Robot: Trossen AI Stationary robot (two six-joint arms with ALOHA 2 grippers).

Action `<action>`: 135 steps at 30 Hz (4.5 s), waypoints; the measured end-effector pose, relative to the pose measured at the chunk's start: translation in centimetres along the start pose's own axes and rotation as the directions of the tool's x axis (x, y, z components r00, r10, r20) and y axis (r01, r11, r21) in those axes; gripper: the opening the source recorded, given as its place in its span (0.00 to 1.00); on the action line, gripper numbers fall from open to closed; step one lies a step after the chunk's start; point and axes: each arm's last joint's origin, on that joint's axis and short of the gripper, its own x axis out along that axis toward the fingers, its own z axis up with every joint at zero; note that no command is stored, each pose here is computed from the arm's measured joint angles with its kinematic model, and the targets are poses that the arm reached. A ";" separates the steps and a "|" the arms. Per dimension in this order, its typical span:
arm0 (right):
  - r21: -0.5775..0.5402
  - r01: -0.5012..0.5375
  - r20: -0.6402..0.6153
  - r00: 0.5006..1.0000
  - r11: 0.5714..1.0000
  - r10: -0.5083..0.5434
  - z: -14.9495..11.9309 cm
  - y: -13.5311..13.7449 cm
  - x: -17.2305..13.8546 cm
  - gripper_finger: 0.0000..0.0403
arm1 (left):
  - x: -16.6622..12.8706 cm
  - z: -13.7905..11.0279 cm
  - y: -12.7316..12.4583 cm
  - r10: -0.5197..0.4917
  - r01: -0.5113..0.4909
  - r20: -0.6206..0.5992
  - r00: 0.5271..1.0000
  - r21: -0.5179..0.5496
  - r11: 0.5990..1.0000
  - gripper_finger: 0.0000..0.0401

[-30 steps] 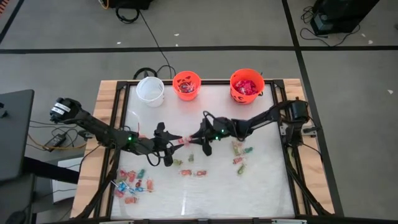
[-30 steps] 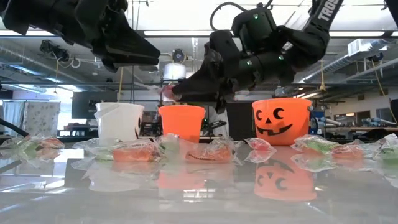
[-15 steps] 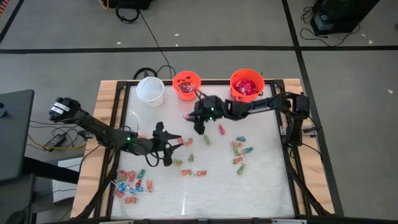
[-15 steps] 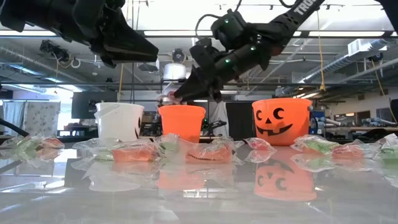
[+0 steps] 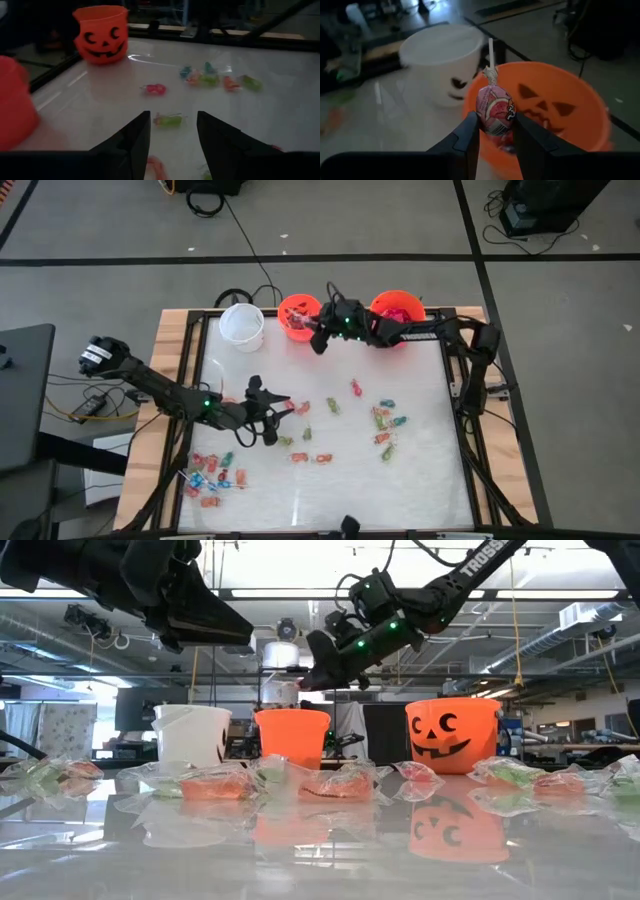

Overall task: Sort candy by brand, put in halloween buckets
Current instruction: Put the pink lollipop into the left orange bucket, then put the blue lollipop into the left orange bucket

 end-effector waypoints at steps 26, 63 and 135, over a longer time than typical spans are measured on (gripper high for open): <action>0.008 -0.056 0.092 0.994 0.998 0.055 0.9 -0.7 0.0 0.60 | -0.1 -0.9 0.5 0.097 -0.097 -0.058 0.994 0.001 0.995 0.42; -0.322 -0.067 0.331 0.927 0.944 0.178 -7.9 12.4 -8.4 0.57 | -4.0 0.8 1.8 0.066 -0.157 -0.698 0.713 -0.067 0.985 0.33; -0.298 -0.381 -0.145 0.924 0.875 0.354 -10.5 15.9 -17.3 0.51 | -5.6 -6.3 -9.5 -0.309 0.067 -0.791 0.529 -0.323 0.944 0.33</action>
